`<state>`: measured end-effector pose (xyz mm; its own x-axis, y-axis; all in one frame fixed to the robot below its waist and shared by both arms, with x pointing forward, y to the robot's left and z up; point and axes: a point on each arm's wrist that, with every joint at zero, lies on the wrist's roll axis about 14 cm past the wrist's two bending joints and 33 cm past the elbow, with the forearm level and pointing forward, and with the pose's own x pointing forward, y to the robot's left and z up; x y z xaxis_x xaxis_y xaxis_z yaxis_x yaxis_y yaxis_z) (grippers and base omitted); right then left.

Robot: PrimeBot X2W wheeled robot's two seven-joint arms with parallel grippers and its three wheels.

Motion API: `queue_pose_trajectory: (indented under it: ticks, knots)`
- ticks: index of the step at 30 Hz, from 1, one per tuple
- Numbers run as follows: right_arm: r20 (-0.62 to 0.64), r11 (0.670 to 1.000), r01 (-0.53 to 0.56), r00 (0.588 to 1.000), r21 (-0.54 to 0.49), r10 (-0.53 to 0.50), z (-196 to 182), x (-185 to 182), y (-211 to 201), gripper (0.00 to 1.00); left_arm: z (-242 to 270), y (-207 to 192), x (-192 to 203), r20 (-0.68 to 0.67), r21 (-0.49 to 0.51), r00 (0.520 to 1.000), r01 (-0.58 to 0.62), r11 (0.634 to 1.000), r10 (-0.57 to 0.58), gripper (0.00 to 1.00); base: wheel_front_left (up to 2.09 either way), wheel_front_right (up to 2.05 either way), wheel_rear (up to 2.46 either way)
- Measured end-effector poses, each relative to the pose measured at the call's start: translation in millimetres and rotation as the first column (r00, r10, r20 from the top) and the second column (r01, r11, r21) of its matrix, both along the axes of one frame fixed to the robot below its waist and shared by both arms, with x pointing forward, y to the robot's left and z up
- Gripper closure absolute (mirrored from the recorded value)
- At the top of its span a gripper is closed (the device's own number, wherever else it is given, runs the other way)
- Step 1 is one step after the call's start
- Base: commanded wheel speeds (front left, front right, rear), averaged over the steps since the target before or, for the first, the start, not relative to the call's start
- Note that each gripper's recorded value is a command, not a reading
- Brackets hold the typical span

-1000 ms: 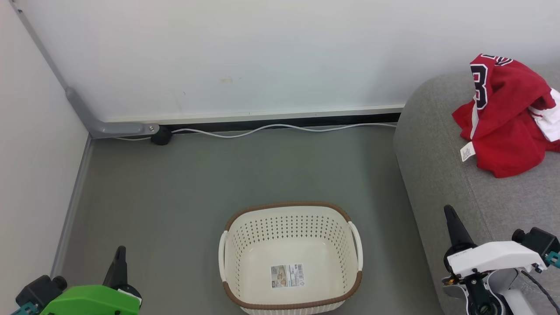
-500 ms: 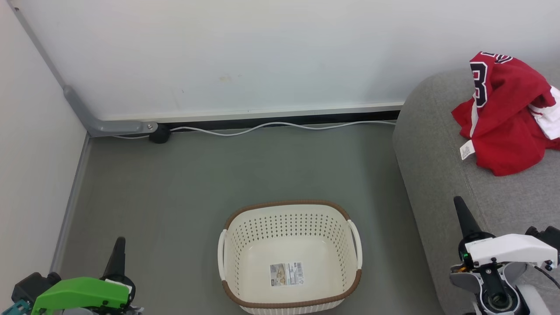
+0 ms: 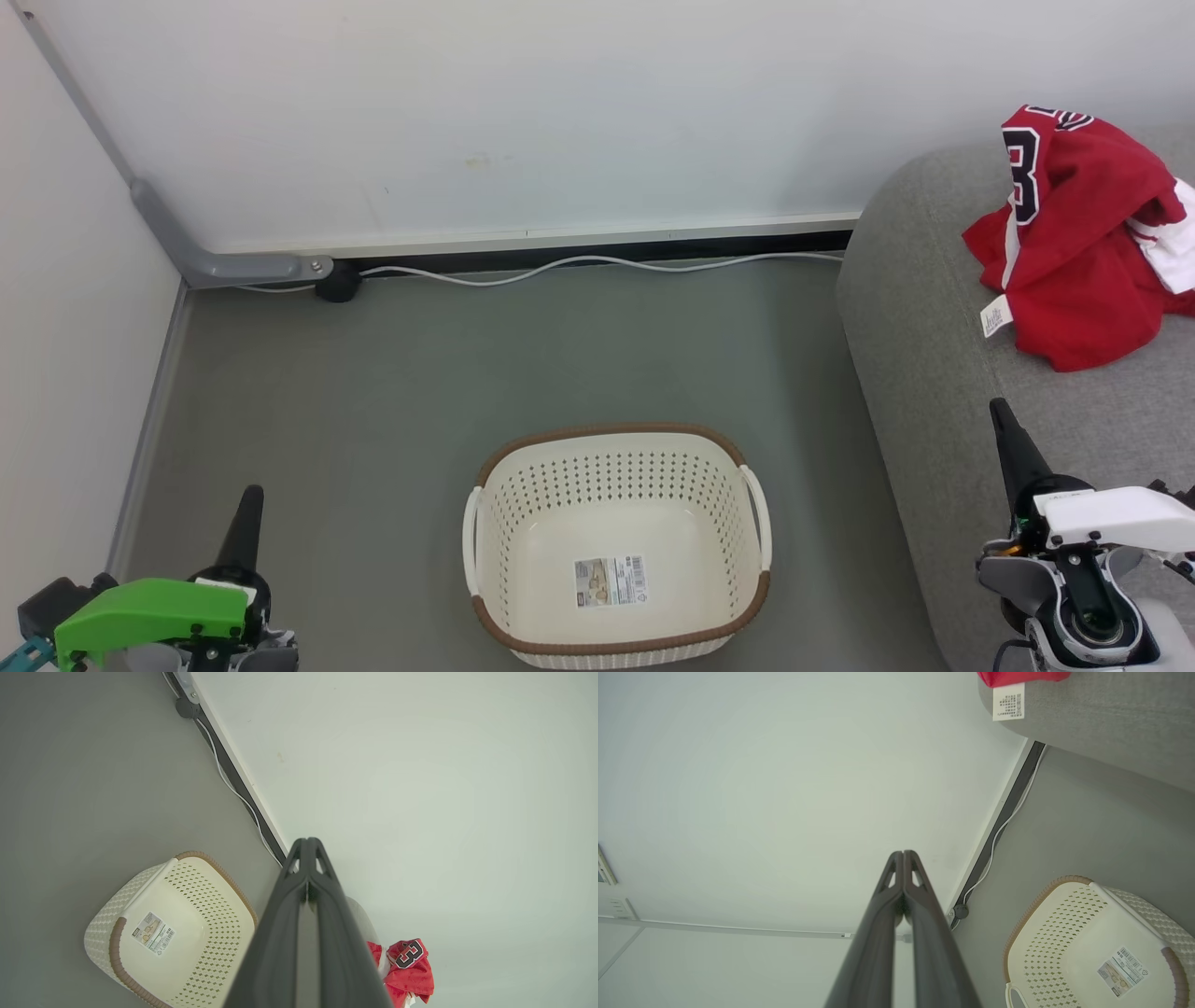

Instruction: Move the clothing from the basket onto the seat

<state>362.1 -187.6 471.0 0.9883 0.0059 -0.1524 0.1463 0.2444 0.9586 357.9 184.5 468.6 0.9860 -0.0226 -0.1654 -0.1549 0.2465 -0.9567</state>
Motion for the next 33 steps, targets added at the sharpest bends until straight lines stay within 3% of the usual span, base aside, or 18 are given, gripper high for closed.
queue_pose_trajectory:
  ticks: [19, 33]
  knots:
    - [0.052, 0.97, 0.057, 0.996, 0.236, -0.071, 11.8, 8.0, -16.9, 1.0, 12.1, 2.1, 11.8, 0.057, -0.24, 0.998, -0.021, 0.971, 0.036, 1.0, 0.0, 0.0, 0.0]
    - [0.054, 0.966, 0.06, 0.996, 0.252, -0.076, 12.6, 9.0, -18.3, 1.0, 15.6, 1.5, 15.2, 0.067, -0.247, 0.997, -0.015, 0.969, 0.033, 1.0, 0.0, 0.0, 0.0]
